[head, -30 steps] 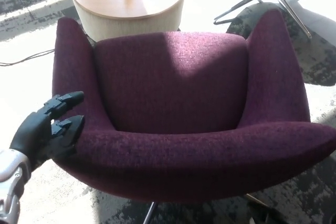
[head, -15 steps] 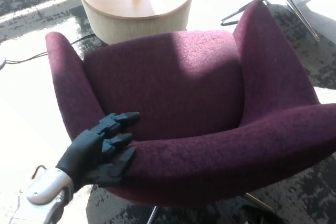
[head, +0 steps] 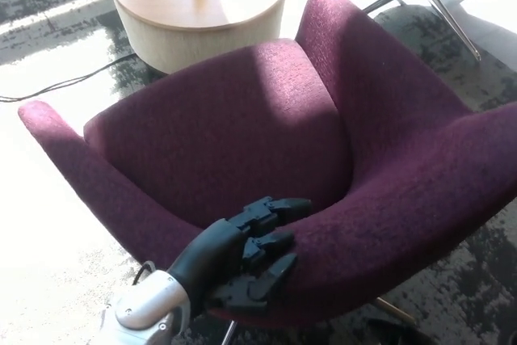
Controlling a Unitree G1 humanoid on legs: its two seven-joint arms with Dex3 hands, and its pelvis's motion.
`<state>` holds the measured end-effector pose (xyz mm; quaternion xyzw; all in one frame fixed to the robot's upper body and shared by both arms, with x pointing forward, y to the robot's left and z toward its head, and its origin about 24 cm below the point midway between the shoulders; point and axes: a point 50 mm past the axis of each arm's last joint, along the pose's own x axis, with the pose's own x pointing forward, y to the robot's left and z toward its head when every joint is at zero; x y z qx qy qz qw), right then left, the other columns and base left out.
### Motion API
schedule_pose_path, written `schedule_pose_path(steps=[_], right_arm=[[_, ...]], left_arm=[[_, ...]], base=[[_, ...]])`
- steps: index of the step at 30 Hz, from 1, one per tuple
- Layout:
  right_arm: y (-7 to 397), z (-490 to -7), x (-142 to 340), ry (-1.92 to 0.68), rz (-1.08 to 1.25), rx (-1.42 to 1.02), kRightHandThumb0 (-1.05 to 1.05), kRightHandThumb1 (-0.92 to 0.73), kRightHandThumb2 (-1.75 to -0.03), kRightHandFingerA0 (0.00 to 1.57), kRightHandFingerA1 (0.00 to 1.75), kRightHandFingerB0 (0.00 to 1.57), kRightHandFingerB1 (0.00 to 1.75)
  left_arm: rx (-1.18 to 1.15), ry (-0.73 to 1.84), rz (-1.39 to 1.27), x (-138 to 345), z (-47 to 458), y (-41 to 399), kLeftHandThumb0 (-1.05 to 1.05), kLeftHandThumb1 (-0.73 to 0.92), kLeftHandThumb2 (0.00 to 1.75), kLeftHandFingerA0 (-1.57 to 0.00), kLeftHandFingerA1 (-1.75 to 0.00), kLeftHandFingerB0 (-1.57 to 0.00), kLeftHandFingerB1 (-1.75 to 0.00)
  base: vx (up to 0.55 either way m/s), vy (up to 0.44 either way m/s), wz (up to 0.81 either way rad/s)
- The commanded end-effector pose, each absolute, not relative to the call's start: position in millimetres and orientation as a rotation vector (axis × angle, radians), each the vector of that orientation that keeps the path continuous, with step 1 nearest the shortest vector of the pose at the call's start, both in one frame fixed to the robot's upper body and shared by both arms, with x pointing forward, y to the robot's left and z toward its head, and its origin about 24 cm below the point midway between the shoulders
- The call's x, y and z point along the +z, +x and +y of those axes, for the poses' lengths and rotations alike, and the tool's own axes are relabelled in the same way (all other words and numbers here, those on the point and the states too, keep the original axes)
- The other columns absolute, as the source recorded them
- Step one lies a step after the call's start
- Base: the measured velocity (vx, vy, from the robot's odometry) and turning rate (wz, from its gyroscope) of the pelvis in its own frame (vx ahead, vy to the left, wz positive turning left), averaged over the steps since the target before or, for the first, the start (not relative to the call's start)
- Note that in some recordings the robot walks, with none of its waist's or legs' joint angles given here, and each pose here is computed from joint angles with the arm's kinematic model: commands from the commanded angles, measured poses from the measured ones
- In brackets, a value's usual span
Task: The robot stands in front of a sofa and uses its left hand to push the left side of the sofa
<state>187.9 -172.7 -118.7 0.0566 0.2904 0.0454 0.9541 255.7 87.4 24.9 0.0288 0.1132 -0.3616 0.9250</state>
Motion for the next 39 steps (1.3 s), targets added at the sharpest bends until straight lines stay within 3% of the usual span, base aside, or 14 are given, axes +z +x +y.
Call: schedule_pose_path(steps=[1,2,3,4,5,12,13,14,15,16,19,23,24,39], right_arm=[[185.5,-180.7,-118.4,0.062,0.593,0.090,-0.72,-0.74,-0.64,0.65,0.40,0.50,0.36],[185.6,-180.5,-118.8,0.068,0.599,0.087,-0.70,-0.74,-0.63,0.66,0.43,0.48,0.35],[185.7,-180.0,-119.9,0.073,0.618,0.072,-0.72,-0.63,-0.97,0.65,0.58,0.39,0.49],[185.5,-179.7,-120.9,0.065,0.634,0.056,-0.72,-0.63,-0.97,0.65,0.58,0.39,0.49],[184.6,-179.5,-120.4,0.049,0.621,0.060,-0.67,-0.79,-0.65,0.74,0.43,0.48,0.35],[187.1,-178.8,-116.0,-0.098,0.572,0.116,-0.67,-0.89,-0.67,0.67,0.41,0.61,0.37],[187.6,-179.6,-116.4,-0.088,0.582,0.112,-0.68,-0.88,-0.67,0.63,0.40,0.56,0.36],[187.8,-180.1,-116.5,-0.094,0.584,0.110,-0.67,-0.87,-0.67,0.62,0.39,0.55,0.36],[187.8,-180.1,-116.4,-0.099,0.583,0.110,-0.67,-0.87,-0.67,0.62,0.39,0.55,0.36],[187.8,-180.0,-116.4,-0.099,0.583,0.110,-0.67,-0.87,-0.67,0.62,0.39,0.55,0.36],[187.8,-179.8,-116.4,-0.101,0.582,0.109,-0.67,-0.87,-0.67,0.62,0.39,0.55,0.36],[189.4,-178.5,-115.6,-0.102,0.577,0.109,-0.67,-0.87,-0.67,0.62,0.39,0.55,0.36],[190.3,-178.1,-115.3,-0.102,0.575,0.109,-0.67,-0.87,-0.67,0.62,0.39,0.55,0.36],[191.7,-178.4,-114.4,-0.105,0.570,0.106,-0.67,-0.87,-0.67,0.62,0.39,0.55,0.36]], left_arm=[[-0.852,0.043,0.316,20.8,63.0,245.8,-0.36,0.55,1.11,-0.04,-0.49,0.00,-0.46],[-0.866,0.054,0.326,21.4,60.4,246.3,-0.84,0.71,1.04,-0.11,-0.45,-0.11,-0.42],[-0.899,0.082,0.331,23.4,52.8,246.7,-0.36,0.52,1.10,-0.02,-0.48,0.00,-0.46],[-0.922,0.107,0.319,25.3,46.1,246.2,-0.36,0.52,1.10,-0.02,-0.48,0.00,-0.46],[-0.930,0.110,0.309,25.6,40.8,245.2,-0.36,0.54,1.11,-0.02,-0.48,0.00,-0.46],[-0.991,0.111,0.303,24.8,11.9,237.3,-0.36,0.55,1.11,-0.04,-0.49,0.00,-0.46],[-1.012,0.122,0.299,24.2,7.3,235.9,-0.80,0.75,1.07,-0.09,-0.46,-0.03,-0.39],[-1.026,0.133,0.293,24.3,3.6,234.7,-0.35,0.57,1.12,-0.03,-0.49,0.00,-0.46],[-1.028,0.136,0.291,24.4,2.9,234.5,-0.35,0.57,1.12,-0.03,-0.49,0.00,-0.46],[-1.042,0.147,0.274,24.7,-0.5,233.2,-0.70,0.73,1.08,-0.09,-0.48,-0.05,-0.40],[-1.066,0.164,0.256,27.4,-12.5,227.8,-0.70,0.92,0.84,-0.08,-0.39,-0.04,-0.27],[-1.135,0.130,0.243,32.8,-29.7,219.7,-0.72,0.92,1.10,0.00,-0.25,0.00,-0.06],[-1.148,0.135,0.249,33.3,-34.7,217.8,-0.88,0.92,1.41,0.00,-0.29,0.00,-0.14],[-1.225,0.170,0.267,32.3,-56.0,201.0,-1.04,0.92,1.70,0.00,-0.15,0.00,-0.01]], base=[[0.00,0.000,0.00],[0.00,0.000,0.00],[0.00,0.000,0.00],[0.00,0.000,0.00],[0.00,0.000,0.00],[0.00,0.000,0.00],[0.00,0.000,0.00],[0.00,0.000,0.00],[0.00,0.000,0.00],[0.00,0.000,0.00],[0.00,0.000,0.00],[0.00,0.000,0.00],[0.00,0.000,0.00],[0.00,0.000,0.00]])
